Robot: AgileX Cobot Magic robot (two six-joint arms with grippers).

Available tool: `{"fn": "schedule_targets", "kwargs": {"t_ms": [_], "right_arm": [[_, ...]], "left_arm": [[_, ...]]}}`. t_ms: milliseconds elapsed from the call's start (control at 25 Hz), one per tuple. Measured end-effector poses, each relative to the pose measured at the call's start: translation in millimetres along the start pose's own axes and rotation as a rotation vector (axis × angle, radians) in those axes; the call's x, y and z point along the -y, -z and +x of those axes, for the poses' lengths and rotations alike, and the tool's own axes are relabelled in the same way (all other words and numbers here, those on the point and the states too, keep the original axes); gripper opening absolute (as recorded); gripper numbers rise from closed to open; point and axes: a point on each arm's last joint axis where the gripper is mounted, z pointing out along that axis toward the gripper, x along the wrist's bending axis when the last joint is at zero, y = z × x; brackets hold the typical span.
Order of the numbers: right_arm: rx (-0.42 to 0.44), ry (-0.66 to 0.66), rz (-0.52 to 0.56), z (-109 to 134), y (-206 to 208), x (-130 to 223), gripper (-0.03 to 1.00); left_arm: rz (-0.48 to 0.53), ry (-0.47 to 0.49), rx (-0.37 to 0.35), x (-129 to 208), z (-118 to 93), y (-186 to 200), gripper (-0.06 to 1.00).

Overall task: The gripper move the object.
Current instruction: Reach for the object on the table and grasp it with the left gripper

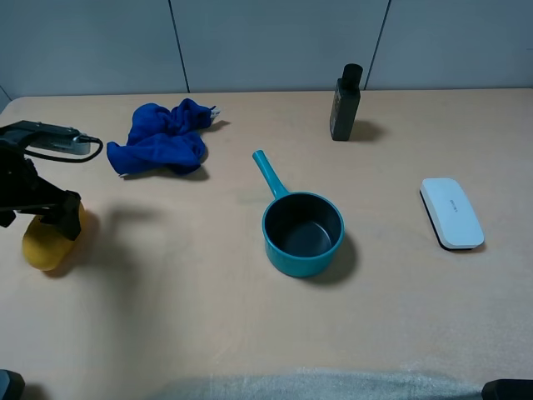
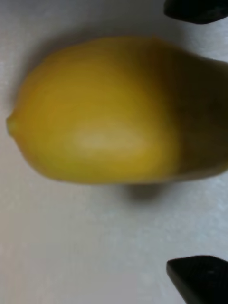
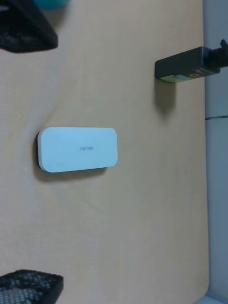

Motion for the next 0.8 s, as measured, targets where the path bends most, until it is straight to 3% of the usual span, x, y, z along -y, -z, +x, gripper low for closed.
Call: {"fn": "schedule_targets", "kwargs": {"t_ms": [520,800], "right_arm": [[0.000,0.000,0.000,0.0,0.0,0.0,0.69],[-0.001,-0.001,0.000,0.1,0.0,0.0,0.69]], "left_arm": [[-0.051,-0.004,0.010,5.6,-4.7,-25.4,0.99],[-0.071,-0.005,0.011,10.3,-6.3,-28.8,0.89]]}}
